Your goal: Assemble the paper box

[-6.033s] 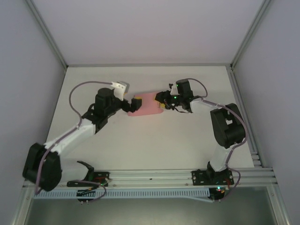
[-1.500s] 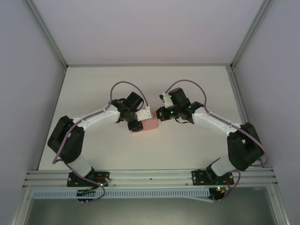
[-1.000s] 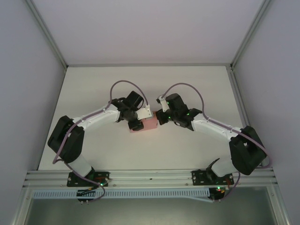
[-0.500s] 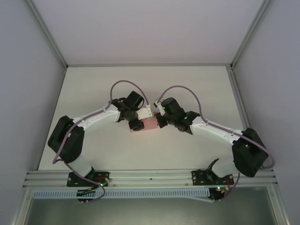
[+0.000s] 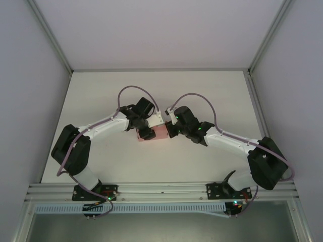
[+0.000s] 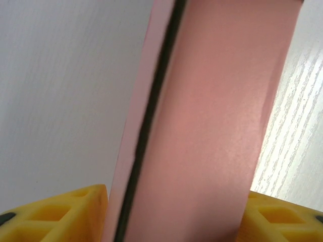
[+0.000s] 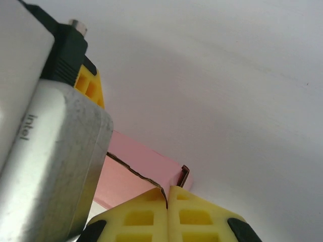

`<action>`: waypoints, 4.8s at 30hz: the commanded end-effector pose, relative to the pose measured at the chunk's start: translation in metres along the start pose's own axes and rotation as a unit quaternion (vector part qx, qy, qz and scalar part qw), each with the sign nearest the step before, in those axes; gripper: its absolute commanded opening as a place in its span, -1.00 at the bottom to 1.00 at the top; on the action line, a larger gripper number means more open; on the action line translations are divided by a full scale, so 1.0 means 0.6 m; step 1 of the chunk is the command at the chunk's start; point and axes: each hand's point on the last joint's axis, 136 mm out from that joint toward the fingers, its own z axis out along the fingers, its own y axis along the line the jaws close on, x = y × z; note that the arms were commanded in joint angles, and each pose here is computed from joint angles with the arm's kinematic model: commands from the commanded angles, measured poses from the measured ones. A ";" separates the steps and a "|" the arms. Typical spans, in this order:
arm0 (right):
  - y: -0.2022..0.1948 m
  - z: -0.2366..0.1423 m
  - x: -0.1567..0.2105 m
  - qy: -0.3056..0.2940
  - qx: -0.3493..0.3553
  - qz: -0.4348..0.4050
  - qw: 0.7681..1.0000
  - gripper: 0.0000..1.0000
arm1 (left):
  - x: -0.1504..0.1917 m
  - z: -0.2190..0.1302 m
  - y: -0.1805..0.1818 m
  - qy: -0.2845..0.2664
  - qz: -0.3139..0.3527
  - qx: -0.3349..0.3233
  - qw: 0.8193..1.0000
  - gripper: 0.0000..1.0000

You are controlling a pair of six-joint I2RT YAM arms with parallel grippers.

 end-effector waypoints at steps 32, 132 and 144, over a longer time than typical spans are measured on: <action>0.010 0.007 0.028 0.067 0.077 0.014 0.995 -1.00 | 0.037 -0.188 0.016 -0.140 -0.347 -0.137 0.917 0.99; 0.020 0.024 0.093 0.118 0.151 -0.006 0.981 -1.00 | 0.129 -0.110 0.010 0.011 -0.625 0.048 0.779 -1.00; 0.019 0.039 0.102 0.097 0.145 -0.030 0.984 -1.00 | 0.180 -0.079 -0.040 0.057 -0.536 -0.110 0.835 -1.00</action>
